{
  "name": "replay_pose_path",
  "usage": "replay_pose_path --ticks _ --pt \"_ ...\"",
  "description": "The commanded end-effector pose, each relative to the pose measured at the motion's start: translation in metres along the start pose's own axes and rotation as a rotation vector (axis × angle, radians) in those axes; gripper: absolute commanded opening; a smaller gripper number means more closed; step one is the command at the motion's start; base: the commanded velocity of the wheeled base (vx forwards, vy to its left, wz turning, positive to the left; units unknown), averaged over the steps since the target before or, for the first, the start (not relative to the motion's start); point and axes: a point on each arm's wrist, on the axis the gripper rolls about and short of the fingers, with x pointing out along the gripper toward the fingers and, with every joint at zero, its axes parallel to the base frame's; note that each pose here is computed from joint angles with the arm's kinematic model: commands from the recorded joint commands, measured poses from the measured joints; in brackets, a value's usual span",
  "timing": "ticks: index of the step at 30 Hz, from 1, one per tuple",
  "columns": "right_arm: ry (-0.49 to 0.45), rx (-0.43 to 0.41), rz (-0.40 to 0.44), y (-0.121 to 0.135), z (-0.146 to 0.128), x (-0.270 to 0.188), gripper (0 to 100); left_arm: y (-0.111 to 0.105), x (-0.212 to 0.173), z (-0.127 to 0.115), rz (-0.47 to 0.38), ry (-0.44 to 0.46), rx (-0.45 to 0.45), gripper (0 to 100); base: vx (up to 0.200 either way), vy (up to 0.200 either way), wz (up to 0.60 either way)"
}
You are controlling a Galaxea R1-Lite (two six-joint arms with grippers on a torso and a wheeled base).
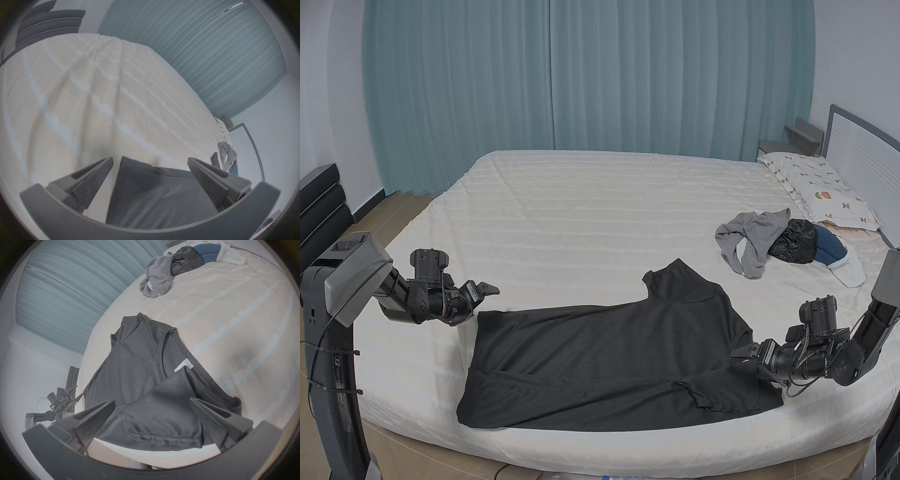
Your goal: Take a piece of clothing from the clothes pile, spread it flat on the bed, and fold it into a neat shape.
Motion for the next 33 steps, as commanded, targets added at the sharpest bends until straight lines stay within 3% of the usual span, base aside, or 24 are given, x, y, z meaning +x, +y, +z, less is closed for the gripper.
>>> replay_pose_path --ticks 1,13,14,19,27,33 --pt "0.009 -0.002 -0.002 0.0 -0.002 0.001 100 0.01 0.015 -0.006 0.008 0.011 -0.004 100 0.0 0.0 0.0" --pt "0.007 -0.003 0.002 0.001 -0.001 0.002 100 0.014 0.025 -0.006 0.008 0.013 -0.008 100 0.0 0.0 0.0" --pt "0.007 -0.003 0.002 0.001 -0.001 0.002 100 0.014 0.025 -0.006 0.009 0.015 -0.009 0 0.0 0.0 0.0" --pt "-0.004 0.003 0.01 0.003 0.001 0.002 100 0.014 0.025 -0.005 0.012 0.005 -0.009 0 0.0 0.0 0.0" --pt "-0.054 -0.012 0.032 0.014 0.015 0.006 100 0.011 0.016 0.006 0.085 -0.092 -0.046 0 0.0 0.0 0.0" --pt "-0.1 -0.043 0.075 0.041 0.054 0.03 100 -0.005 0.002 0.02 0.001 -0.204 -0.121 0 0.0 0.0 0.0"
